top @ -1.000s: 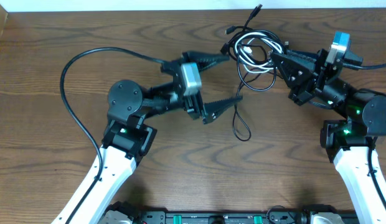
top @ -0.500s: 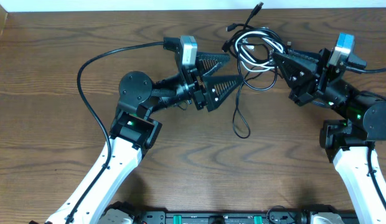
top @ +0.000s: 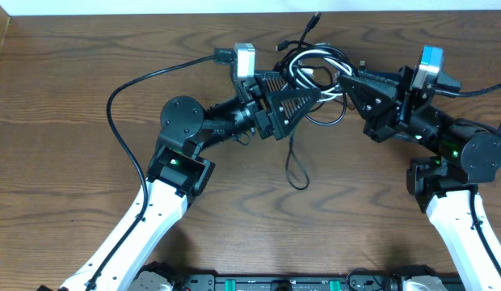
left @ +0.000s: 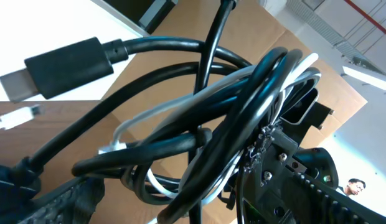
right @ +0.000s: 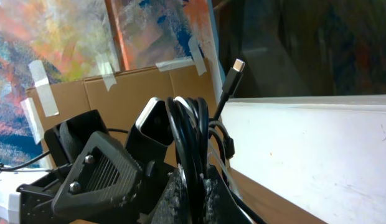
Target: Untangle cables
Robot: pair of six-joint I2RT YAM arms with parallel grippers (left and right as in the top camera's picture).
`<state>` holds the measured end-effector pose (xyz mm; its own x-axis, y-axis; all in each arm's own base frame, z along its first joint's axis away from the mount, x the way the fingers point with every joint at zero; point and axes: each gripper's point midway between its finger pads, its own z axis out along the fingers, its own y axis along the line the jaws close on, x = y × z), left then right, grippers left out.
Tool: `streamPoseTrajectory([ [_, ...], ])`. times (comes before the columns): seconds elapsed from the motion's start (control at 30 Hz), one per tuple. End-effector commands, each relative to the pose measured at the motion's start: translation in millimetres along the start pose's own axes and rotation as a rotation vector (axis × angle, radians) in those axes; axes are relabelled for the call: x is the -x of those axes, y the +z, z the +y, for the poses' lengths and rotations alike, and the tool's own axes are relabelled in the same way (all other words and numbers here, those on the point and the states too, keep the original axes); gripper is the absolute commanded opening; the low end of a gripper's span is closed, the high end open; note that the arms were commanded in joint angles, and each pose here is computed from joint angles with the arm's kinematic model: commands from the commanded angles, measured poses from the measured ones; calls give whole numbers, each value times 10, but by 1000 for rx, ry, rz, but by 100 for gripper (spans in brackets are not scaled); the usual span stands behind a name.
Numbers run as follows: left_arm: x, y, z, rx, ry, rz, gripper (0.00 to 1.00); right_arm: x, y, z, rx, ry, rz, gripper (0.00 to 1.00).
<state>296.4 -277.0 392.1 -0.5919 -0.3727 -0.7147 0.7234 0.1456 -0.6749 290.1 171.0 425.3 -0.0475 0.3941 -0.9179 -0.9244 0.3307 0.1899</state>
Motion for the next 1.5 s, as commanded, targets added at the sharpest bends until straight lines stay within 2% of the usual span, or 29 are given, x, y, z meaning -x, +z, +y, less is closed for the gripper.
streamPoseTrajectory([
  [0.0, 92, 14, -59, -10, 12, -28, 89, 91, 21, 32, -1, -13, -26, 1],
  [0.03, 107, 13, -61, -9, 16, -36, 85, 86, 24, 30, -2, -10, -24, 1],
  [0.07, 116, 13, -62, -8, 25, -40, 76, 84, 26, 33, -1, -7, -24, 1],
  [0.1, 134, 12, -77, -12, 52, -48, 59, 74, 34, 40, 2, 10, -21, 1],
  [0.17, 135, 12, -78, -12, 74, -49, 51, 55, 48, 48, 5, 18, -17, 1],
  [0.37, 146, 11, -70, -7, 89, -55, 41, -4, 67, 34, 1, 49, 1, 1],
  [0.43, 149, 11, -67, -5, 108, -57, 31, -34, 73, 20, -4, 66, 10, 1],
  [0.5, 149, 11, -68, -4, 135, -57, 12, -56, 72, 1, -11, 77, 17, 1],
  [0.53, 149, 11, -67, -3, 147, -57, 8, -68, 72, -9, -14, 72, 21, 1],
  [0.7, 147, 10, -70, -2, 264, -56, 7, -45, 59, -83, -50, 59, 5, 1],
  [0.73, 144, 10, -72, -2, 306, -55, 8, -33, 49, -103, -58, 57, 1, 5],
  [0.8, 122, 9, -85, -10, 425, -43, 8, -11, 15, -149, -74, 49, -3, 18],
  [1.0, 10, -4, 16, 3, 770, 18, 7, -68, -107, -357, -147, 96, 27, 69],
  [1.07, -56, -8, 100, 21, 879, 54, 8, -136, -138, -393, -155, 115, 57, 79],
  [1.27, -296, -59, 406, 66, 1208, 205, 8, -304, -171, -276, -72, 79, 153, 87],
  [1.47, -297, -126, 683, 183, 1382, 289, 8, -375, -182, -247, -50, 90, 185, 88],
])
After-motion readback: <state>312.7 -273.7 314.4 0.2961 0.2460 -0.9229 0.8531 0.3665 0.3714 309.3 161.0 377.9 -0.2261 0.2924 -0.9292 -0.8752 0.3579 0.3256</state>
